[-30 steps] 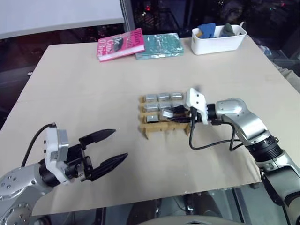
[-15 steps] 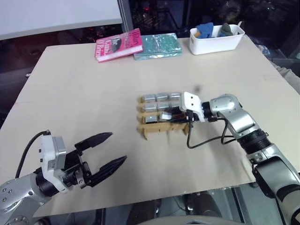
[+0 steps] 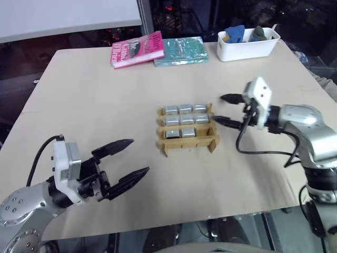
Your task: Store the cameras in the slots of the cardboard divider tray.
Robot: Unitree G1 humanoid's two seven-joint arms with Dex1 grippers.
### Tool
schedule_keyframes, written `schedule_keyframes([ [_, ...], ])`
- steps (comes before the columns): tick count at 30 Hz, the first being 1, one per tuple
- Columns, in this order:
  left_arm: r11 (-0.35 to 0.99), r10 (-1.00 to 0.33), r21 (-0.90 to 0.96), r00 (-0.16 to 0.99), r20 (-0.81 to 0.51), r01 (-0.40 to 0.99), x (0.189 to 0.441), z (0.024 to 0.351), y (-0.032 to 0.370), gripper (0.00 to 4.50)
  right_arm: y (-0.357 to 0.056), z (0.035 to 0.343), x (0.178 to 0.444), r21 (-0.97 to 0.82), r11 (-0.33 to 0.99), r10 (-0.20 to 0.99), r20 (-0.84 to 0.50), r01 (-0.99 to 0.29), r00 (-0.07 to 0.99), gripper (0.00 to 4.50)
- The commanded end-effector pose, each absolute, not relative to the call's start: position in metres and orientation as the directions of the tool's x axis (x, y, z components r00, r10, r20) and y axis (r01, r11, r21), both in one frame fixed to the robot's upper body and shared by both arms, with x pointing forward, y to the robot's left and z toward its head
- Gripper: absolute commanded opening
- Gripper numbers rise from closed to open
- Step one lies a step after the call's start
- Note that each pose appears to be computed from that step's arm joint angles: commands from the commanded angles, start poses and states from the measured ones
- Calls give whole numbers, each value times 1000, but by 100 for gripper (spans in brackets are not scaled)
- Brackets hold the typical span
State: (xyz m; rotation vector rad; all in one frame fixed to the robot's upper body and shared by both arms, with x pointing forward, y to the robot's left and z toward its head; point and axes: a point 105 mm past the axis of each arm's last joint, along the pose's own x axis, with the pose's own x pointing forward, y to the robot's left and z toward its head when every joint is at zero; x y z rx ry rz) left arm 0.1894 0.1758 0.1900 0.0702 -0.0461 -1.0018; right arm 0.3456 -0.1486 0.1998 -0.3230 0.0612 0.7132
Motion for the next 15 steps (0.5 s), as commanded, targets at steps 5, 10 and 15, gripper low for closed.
schedule_keyframes([
  [5,468,-883,93,467,32,879,200,200,158,450,-222,177,377,-228,947,180,-200,-225,963,377],
  [10,442,-897,100,440,41,891,202,205,151,450,-227,142,372,-170,962,156,-295,-212,943,377],
  [15,435,-901,95,433,43,896,201,206,147,450,-236,129,368,-163,963,147,-344,-213,927,377],
])
